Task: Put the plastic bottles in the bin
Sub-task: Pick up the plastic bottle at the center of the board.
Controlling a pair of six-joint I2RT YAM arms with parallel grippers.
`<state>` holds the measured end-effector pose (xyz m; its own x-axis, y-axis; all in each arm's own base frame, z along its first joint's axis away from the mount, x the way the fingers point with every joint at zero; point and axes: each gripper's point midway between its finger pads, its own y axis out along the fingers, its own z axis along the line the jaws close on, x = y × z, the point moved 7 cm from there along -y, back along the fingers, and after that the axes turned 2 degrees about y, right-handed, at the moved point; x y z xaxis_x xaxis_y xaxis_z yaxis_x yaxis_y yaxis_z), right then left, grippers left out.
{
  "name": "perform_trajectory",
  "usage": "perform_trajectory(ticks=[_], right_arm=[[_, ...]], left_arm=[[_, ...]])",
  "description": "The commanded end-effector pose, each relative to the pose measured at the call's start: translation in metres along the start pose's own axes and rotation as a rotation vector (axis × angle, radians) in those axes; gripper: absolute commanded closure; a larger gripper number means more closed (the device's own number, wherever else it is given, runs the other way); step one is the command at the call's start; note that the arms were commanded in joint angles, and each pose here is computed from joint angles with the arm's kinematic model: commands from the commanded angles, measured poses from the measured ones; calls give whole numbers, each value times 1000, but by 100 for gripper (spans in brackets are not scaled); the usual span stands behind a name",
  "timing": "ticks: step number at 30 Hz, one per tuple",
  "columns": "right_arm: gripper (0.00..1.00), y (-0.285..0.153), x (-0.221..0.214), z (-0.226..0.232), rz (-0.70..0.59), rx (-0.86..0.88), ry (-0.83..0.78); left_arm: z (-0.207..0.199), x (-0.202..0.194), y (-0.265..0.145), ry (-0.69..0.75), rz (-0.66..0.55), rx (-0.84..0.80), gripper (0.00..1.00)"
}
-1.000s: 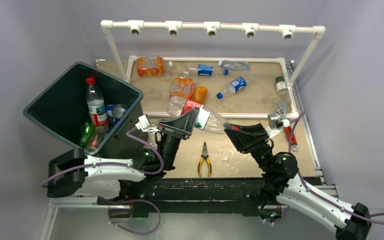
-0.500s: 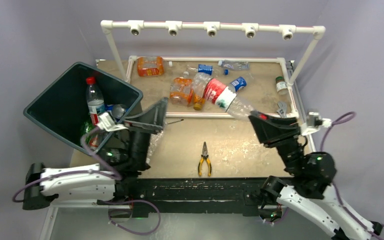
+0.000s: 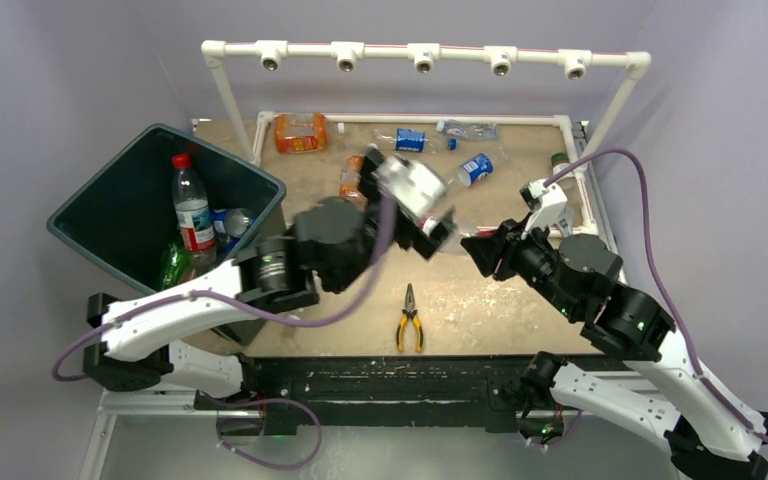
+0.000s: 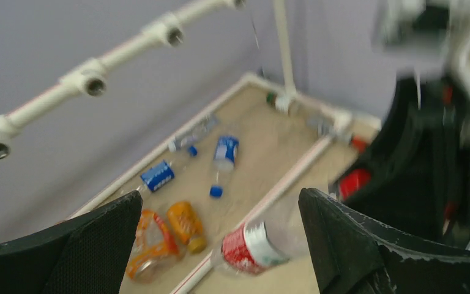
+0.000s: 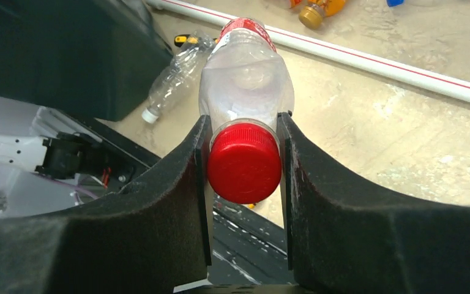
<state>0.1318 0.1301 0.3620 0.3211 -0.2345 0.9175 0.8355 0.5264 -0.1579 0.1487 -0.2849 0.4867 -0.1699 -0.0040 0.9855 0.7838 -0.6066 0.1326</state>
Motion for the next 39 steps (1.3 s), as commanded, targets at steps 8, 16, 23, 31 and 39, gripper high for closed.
perform_trajectory(ticks=[8, 16, 23, 31, 39], right_arm=[[100, -34, 28, 18, 47, 175, -129], [100, -39, 27, 29, 75, 288, -135], [100, -43, 30, 42, 76, 404, -128], [100, -44, 29, 46, 68, 449, -123], [100, -46, 30, 47, 55, 459, -120]], left_arm=[[-36, -84, -27, 672, 204, -628, 1], [-48, -95, -17, 745, 183, -680, 1], [-59, -111, -8, 763, 199, -695, 3], [-58, -119, -8, 743, 225, -663, 23], [-60, -124, -7, 731, 234, -661, 34]])
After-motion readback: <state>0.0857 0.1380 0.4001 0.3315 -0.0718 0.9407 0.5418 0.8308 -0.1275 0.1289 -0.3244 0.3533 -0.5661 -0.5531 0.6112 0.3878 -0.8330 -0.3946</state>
